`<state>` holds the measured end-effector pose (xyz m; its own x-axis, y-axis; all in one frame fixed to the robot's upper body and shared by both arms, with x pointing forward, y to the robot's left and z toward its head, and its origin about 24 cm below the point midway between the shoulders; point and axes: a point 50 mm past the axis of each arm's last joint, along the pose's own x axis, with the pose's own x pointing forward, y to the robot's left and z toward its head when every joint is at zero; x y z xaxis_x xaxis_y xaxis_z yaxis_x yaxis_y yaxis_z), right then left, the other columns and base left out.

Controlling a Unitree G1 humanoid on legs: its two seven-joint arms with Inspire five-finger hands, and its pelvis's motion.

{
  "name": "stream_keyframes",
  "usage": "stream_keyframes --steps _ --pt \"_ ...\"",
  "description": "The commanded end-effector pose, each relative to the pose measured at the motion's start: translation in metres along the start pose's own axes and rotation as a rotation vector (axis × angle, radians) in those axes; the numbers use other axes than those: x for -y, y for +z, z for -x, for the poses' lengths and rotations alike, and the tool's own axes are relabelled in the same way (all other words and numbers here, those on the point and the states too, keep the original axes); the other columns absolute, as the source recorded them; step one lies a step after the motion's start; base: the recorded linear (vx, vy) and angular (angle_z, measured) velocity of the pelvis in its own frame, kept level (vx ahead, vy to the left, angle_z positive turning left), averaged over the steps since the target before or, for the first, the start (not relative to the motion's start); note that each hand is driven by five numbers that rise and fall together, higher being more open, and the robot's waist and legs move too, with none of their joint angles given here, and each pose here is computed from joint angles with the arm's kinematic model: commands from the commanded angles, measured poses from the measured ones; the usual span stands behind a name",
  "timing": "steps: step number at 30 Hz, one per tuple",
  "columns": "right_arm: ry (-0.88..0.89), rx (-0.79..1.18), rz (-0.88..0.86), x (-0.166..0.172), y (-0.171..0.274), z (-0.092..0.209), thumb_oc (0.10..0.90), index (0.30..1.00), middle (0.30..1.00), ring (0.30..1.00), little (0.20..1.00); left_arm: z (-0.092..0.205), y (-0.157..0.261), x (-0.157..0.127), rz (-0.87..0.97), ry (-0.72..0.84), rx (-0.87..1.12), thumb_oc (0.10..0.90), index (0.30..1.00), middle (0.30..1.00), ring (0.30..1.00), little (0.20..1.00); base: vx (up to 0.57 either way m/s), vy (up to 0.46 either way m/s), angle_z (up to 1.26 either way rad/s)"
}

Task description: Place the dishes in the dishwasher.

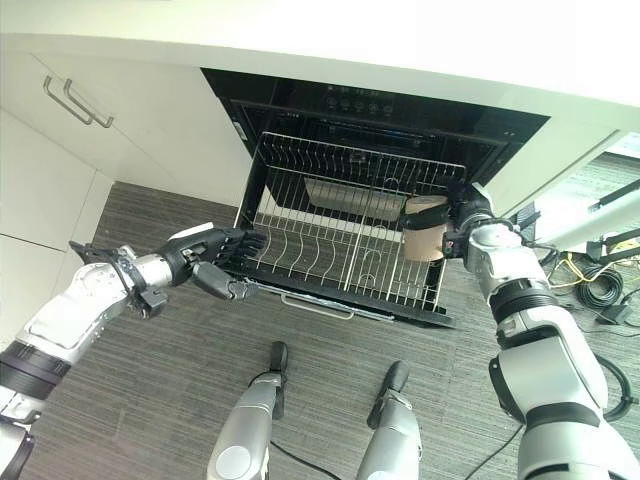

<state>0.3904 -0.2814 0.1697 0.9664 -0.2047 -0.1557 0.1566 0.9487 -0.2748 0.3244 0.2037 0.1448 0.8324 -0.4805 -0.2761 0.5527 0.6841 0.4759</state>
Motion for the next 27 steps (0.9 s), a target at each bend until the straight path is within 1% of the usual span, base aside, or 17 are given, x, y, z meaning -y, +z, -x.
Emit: stream_keyframes --steps 1,4,8,9,11,15,17,18,19,21,22,24,25,27 --pt "-0.044 0.311 0.020 0.018 0.075 0.012 0.800 0.900 0.900 0.900 0.900 0.013 -0.008 0.003 -0.010 -0.016 -0.007 0.800 0.900 0.900 0.900 0.900 0.00 0.000 0.00" --pt "-0.048 0.343 0.014 0.020 0.080 0.015 0.800 0.900 0.900 0.900 0.900 0.015 -0.008 0.004 -0.004 -0.008 0.006 0.800 0.900 0.900 0.900 0.900 0.00 0.000 0.00" --pt "-0.056 0.435 -0.115 0.028 0.090 0.023 0.800 0.900 0.900 0.900 0.900 0.017 -0.007 0.007 0.005 0.016 0.052 0.800 0.900 0.900 0.900 0.900 0.00 0.000 0.00" --pt "-0.058 0.443 -0.125 0.028 0.090 0.024 0.800 0.900 0.900 0.900 0.900 0.017 -0.007 0.007 0.008 0.020 0.060 0.800 0.900 0.900 0.900 0.900 0.00 0.000 0.00" --pt "-0.071 0.480 -0.164 0.032 0.090 0.028 0.800 0.900 0.900 0.900 0.900 0.019 -0.005 0.007 0.026 0.051 0.106 0.800 0.900 0.900 0.900 0.900 0.00 0.000 0.00" --pt "-0.114 0.571 -0.274 0.031 0.081 0.040 0.800 0.900 0.900 0.900 0.900 0.025 0.003 0.006 0.065 0.181 0.257 0.800 0.900 0.900 0.900 0.900 0.00 0.000 0.00" --pt "-0.100 0.596 -0.297 0.020 0.070 0.047 0.800 0.900 0.900 0.900 0.900 0.030 0.011 0.006 0.096 0.274 0.370 0.800 0.900 0.900 0.900 0.900 0.00 0.000 0.00" --pt "-0.092 0.598 -0.306 0.016 0.067 0.049 0.800 0.900 0.900 0.900 0.900 0.031 0.013 0.006 0.104 0.292 0.397 0.800 0.900 0.900 0.900 0.900 0.01 -0.007 -0.04" --pt "-0.065 0.610 -0.327 0.007 0.057 0.055 0.800 0.900 0.900 0.900 0.900 0.034 0.017 0.007 0.141 0.328 0.469 0.800 0.900 0.900 0.900 0.900 0.01 -0.009 -0.05" --pt "-0.024 0.623 -0.350 -0.006 0.043 0.063 0.800 0.900 0.900 0.900 0.900 0.036 0.018 0.009 0.222 0.359 0.529 0.800 0.900 0.900 0.900 0.900 0.02 -0.024 -0.08" --pt "0.004 0.625 -0.378 -0.015 0.034 0.068 0.800 0.900 0.900 0.900 0.900 0.037 0.018 0.011 0.238 0.392 0.555 0.800 0.900 0.900 0.900 0.900 0.06 -0.045 -0.09" --pt "0.047 0.626 -0.366 -0.032 0.017 0.078 0.800 0.900 0.900 0.900 0.900 0.042 0.020 0.015 0.267 0.458 0.614 0.800 0.900 0.900 0.900 0.900 0.05 -0.042 -0.05" --pt "0.076 0.632 -0.359 -0.041 0.008 0.087 0.800 0.900 0.900 0.900 0.900 0.049 0.022 0.014 0.273 0.531 0.667 0.800 0.900 0.900 0.900 0.900 0.04 -0.032 -0.03" --pt "0.119 0.647 -0.363 -0.046 -0.010 0.104 0.800 0.900 0.900 0.900 0.900 0.063 0.025 0.015 0.289 0.646 0.769 0.800 0.900 0.900 0.900 0.900 0.09 -0.025 -0.04"
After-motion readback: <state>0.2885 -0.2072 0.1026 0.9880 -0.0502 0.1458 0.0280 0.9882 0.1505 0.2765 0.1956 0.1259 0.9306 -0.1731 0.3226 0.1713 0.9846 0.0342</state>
